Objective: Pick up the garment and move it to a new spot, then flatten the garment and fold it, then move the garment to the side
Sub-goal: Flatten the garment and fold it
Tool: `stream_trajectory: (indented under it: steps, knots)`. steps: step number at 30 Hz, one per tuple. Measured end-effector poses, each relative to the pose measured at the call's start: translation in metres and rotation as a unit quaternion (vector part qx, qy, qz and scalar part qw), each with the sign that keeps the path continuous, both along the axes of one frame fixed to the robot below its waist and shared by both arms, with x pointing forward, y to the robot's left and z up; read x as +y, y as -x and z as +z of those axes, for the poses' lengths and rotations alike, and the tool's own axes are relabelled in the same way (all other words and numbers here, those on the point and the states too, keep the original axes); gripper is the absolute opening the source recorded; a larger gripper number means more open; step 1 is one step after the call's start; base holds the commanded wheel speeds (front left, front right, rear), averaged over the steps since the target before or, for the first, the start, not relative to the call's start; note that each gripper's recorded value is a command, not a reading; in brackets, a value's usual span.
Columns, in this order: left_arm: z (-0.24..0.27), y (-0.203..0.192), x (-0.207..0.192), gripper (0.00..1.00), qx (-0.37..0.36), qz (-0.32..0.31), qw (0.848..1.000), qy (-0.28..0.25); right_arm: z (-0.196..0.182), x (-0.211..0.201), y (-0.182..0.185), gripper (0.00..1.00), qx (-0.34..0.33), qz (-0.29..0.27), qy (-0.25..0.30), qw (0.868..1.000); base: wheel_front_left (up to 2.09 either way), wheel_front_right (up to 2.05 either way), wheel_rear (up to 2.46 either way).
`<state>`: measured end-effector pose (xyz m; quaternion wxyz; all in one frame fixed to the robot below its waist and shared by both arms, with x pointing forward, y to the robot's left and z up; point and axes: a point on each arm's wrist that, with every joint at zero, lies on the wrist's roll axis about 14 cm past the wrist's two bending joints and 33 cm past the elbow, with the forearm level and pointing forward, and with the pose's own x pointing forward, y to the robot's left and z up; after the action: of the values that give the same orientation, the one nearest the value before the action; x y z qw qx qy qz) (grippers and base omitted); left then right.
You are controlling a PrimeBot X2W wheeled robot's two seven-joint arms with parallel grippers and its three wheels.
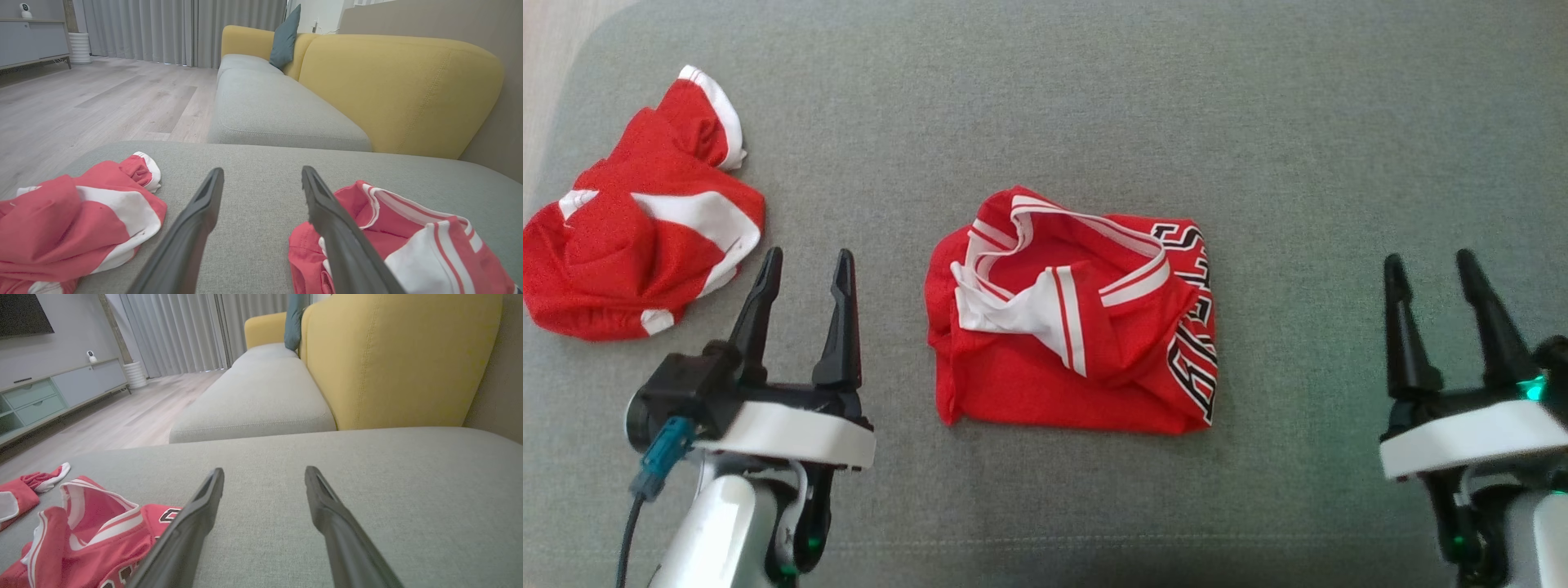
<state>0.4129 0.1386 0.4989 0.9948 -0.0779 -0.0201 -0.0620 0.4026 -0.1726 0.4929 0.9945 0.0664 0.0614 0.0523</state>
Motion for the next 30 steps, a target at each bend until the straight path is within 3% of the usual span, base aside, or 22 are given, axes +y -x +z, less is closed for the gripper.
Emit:
stream_trajectory:
  steps: [1, 2, 9, 16, 30]
  knots:
    - [0.0, 0.0, 0.0, 1.0, 0.0, 0.001, 1.0, 0.0, -0.003, 0.002, 0.0, 0.36, 0.008, 0.004, 0.0, 1.0, 0.0, 0.0, 0.0]
    - [-0.001, 0.0, 0.001, 1.0, 0.001, 0.001, 1.0, 0.0, -0.007, 0.006, 0.001, 0.0, 0.018, 0.009, -0.001, 1.0, 0.0, 0.0, 0.0]
    - [-0.006, 0.003, 0.002, 1.0, 0.01, 0.002, 1.0, -0.002, -0.059, 0.074, 0.006, 0.0, 0.112, 0.107, -0.032, 0.987, 0.0, 0.0, 0.0]
    - [-0.011, 0.006, 0.012, 1.0, 0.018, 0.016, 1.0, -0.005, -0.075, 0.119, -0.013, 0.0, 0.129, 0.168, -0.045, 0.976, 0.0, 0.0, 0.0]
    - [-0.015, 0.006, 0.019, 1.0, 0.024, 0.029, 0.999, -0.005, -0.098, 0.17, -0.006, 0.0, 0.164, 0.245, -0.05, 0.954, 0.0, 0.0, 0.0]
